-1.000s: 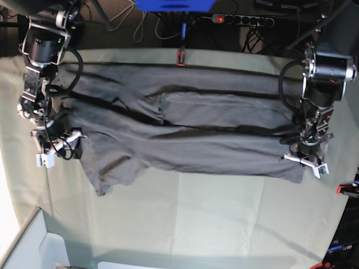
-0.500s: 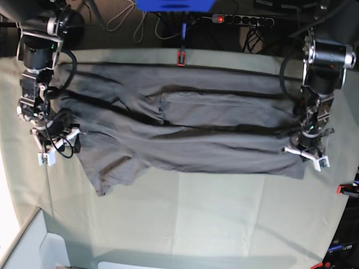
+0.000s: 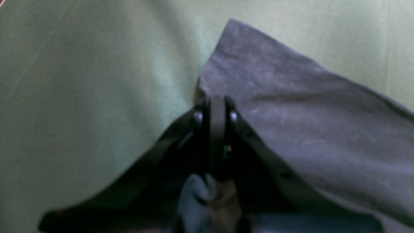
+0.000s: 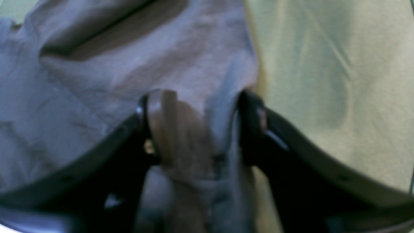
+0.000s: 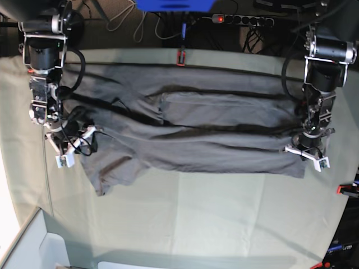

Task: Layout the t-shirt on the table in an organized manner, then fold the t-shirt properly
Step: 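Regrasp the shirt hem corners with both grippers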

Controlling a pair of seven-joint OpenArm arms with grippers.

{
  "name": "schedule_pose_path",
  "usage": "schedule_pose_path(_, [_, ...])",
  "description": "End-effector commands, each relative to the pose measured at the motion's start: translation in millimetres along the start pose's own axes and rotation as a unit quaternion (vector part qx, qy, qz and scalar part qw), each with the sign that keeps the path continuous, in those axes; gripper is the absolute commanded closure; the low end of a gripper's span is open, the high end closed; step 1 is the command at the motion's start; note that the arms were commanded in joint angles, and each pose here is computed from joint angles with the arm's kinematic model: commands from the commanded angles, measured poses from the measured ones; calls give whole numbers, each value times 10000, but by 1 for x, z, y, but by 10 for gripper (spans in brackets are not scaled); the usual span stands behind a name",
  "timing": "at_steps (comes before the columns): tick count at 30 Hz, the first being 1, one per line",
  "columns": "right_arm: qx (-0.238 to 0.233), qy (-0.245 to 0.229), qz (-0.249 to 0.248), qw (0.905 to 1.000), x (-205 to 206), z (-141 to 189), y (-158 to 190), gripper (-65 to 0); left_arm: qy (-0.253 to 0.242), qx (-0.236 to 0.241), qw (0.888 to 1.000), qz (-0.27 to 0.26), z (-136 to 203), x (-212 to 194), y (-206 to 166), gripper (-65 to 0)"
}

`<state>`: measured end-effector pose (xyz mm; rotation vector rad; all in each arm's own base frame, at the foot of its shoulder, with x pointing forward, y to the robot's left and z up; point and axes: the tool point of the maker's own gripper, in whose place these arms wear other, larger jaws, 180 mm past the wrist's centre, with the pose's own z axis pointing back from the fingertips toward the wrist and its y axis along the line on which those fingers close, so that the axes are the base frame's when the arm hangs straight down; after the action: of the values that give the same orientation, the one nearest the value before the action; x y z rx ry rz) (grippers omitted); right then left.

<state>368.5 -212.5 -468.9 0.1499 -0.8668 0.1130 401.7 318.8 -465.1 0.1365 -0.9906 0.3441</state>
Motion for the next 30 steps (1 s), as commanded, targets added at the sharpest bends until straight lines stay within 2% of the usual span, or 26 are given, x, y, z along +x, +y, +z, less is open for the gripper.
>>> schedule_pose_path(1, [-57,-128,43,9999,15,0,-6,-219,-103,16,9999,15,-3,15,2,-1])
schedule_pose_path(5, [-56,-174,30,9998,20,-1,-5,-12,-246,-18,9997,56,-7,33,-3,-1])
schedule_pose_path(6, [-67,-190,32,9998,22,-1,-7,0,-261,-21,9996,60,-7,34,-4,-1])
schedule_pose_path(11, [-140,-490,111,9986,56,-2,-16,0,-574,-104,9982,153,-14,73,-16,-1])
schedule_pose_path(18, [-185,-1159,218,9928,136,-4,-23,0,-1218,-365,9914,310,-16,147,-45,-1])
schedule_pose_path(23, [-206,-1470,281,9885,174,-1,-24,0,-1412,-426,9884,351,-14,169,-52,-1])
schedule_pose_path(26, [-204,-1535,282,9875,180,0,-24,0,-1427,-437,9882,354,-14,171,-53,-1])
schedule_pose_path(30, [-204,-1409,242,9895,164,-1,-25,0,-1391,-428,9887,345,-14,166,-52,-1])
